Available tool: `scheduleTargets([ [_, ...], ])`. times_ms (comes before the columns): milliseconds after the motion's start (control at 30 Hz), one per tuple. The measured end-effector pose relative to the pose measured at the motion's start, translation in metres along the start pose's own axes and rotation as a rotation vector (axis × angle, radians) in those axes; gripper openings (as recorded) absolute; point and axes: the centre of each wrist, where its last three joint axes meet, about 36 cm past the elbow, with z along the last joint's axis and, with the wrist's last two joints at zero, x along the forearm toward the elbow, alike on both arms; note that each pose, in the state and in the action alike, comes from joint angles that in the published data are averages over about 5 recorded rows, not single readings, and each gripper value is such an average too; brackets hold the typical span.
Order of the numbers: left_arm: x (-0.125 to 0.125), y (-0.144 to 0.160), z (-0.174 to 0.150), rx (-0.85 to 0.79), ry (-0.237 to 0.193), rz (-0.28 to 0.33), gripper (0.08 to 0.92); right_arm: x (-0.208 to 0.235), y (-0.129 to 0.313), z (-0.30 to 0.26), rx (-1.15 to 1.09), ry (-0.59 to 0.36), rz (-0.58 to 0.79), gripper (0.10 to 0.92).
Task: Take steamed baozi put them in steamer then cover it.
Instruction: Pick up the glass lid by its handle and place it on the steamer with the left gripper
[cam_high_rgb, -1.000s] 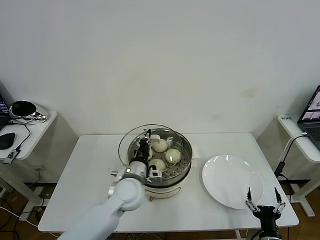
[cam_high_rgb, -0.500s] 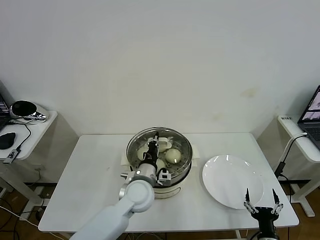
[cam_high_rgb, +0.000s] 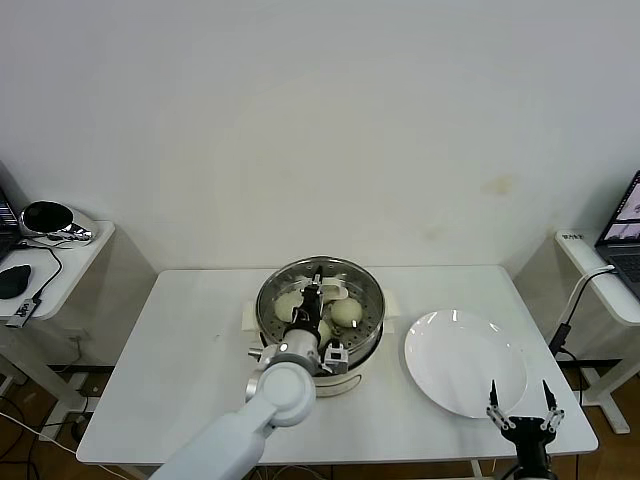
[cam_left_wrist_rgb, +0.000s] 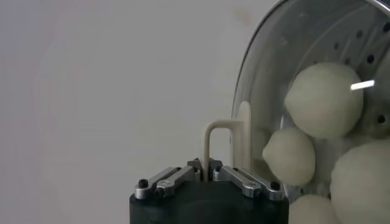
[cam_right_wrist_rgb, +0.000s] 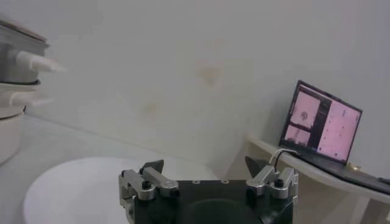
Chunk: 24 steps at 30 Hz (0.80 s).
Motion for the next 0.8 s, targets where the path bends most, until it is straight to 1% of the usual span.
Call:
scheduleTargets([
  [467,-0.0027,-0.007,0.0016,0.006,0.004,0.009,0.141,0.0028,0.0002,0.0042,0.006,0.004,-0.016,0.823],
  [567,-0.002,-0.0069,0.0022,0.018,0.004,0.007,0.184,0.0037,0.0,0.0045,0.008,0.006,-0.02,0.823],
  [800,0.0053,-0.0046,0.0072,0.047,0.0,-0.009,0.385,0.0047,-0.0011,0.0039,0.013,0.005,-0.026,0.823],
])
